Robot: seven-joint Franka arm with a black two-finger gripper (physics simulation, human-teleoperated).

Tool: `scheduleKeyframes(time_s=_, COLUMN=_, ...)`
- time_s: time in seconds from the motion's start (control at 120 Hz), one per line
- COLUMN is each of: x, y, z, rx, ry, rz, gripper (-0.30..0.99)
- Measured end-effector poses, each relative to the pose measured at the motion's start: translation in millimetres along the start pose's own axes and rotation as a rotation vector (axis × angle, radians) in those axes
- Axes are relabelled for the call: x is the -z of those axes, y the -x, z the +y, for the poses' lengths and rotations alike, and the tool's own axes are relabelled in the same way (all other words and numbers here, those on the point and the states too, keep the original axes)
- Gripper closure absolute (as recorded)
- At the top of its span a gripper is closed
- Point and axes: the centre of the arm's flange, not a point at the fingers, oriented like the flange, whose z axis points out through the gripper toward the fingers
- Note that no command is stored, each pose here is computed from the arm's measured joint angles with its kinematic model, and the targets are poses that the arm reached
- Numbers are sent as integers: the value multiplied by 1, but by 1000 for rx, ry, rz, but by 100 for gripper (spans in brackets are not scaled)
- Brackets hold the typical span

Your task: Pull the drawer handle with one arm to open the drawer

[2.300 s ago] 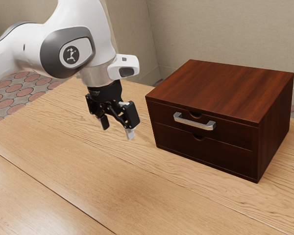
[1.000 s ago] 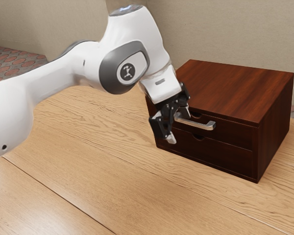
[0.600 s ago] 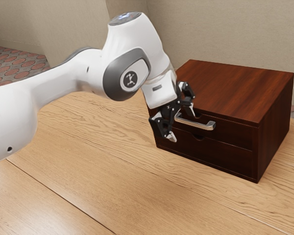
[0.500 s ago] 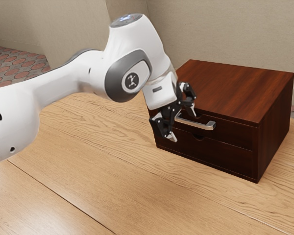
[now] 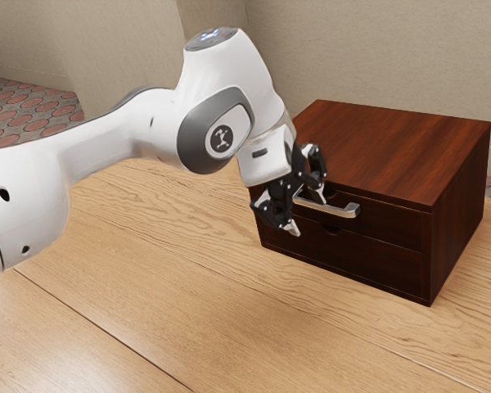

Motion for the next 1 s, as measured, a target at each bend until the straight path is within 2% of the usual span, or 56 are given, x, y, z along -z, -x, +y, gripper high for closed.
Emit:
scheduleKeyframes(time_s=0.233, x=1, y=5, z=0, rx=-3, ry=-3, rz=6, gripper=49)
scheduleKeyframes(time_s=0.392, x=1, y=8, z=0, rx=6, ry=-2, rz=5, gripper=57)
scheduleKeyframes(time_s=0.667, x=-2, y=7, z=13, rx=26, ry=24, rz=16, gripper=64)
scheduleKeyframes(time_s=1.0, x=16, y=1, z=57, rx=44, ry=47, rz=36, gripper=63)
